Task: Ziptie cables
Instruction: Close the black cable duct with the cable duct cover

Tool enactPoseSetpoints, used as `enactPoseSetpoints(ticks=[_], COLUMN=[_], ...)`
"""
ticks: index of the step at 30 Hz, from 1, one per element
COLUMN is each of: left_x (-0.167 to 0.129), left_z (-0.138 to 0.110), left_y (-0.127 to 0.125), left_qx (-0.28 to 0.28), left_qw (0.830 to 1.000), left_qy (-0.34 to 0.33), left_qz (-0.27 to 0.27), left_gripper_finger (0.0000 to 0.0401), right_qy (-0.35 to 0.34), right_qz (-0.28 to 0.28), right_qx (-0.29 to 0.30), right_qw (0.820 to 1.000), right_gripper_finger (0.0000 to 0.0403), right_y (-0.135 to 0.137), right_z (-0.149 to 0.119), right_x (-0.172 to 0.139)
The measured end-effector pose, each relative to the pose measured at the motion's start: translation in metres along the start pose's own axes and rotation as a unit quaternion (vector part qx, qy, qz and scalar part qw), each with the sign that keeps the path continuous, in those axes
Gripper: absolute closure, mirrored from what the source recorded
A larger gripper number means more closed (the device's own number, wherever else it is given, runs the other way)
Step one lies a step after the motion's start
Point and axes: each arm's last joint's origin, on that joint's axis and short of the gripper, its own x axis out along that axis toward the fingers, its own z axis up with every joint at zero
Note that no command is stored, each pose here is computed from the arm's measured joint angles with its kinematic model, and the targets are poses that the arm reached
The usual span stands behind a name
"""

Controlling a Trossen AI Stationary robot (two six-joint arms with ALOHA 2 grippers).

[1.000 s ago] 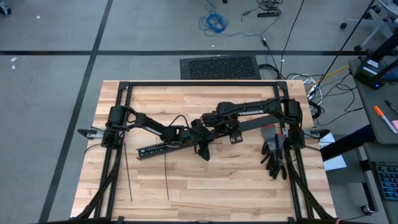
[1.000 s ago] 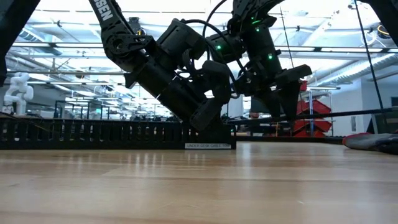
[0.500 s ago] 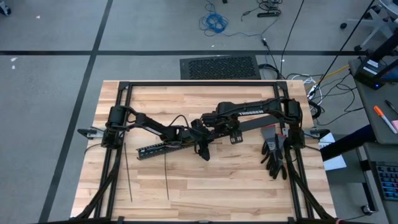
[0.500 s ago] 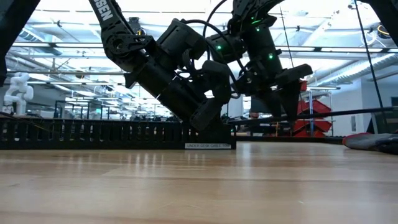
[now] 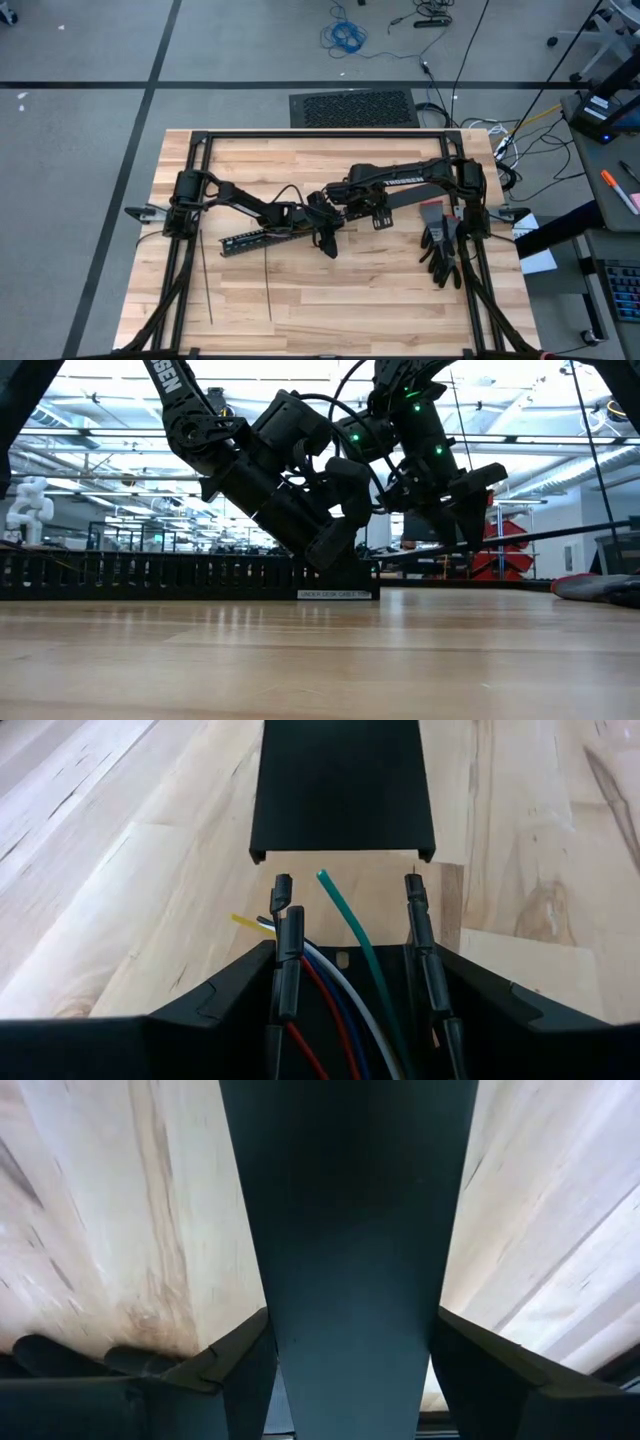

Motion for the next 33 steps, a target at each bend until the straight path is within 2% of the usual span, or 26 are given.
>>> enactPoseSetpoints(ticks=[7,15,27,33], left_x=[0.000,0.000,0.000,0.000], left_z=[0.000,0.000,0.000,0.000], left_y=[0.000,0.000,-0.001,-0.002], left_qx=[0.000,0.000,0.002,0.005], left_qw=[1.000,1.000,1.000,1.000], left_qy=[0.000,0.000,0.000,0.000], left_qz=[0.000,0.000,-0.001,-0.002], left_gripper_finger=[0.0173,0.0173,0.0173,0.0173], right_qy=[0.000,-0.049,-0.036,-0.030], right_qz=[0.000,-0.012,-0.006,0.002], right_qx=[0.000,0.008,-0.008,-0.009], right_qw=[1.000,0.999,0.999,0.999], right_gripper_finger=[0.0174,0.0174,0.0174,0.0174], right_y=[0.000,-0.006,0.001,0.002], right_z=[0.000,0.004,0.022,0.022], right_x=[-0.003,-0.027,-0.012,-0.011])
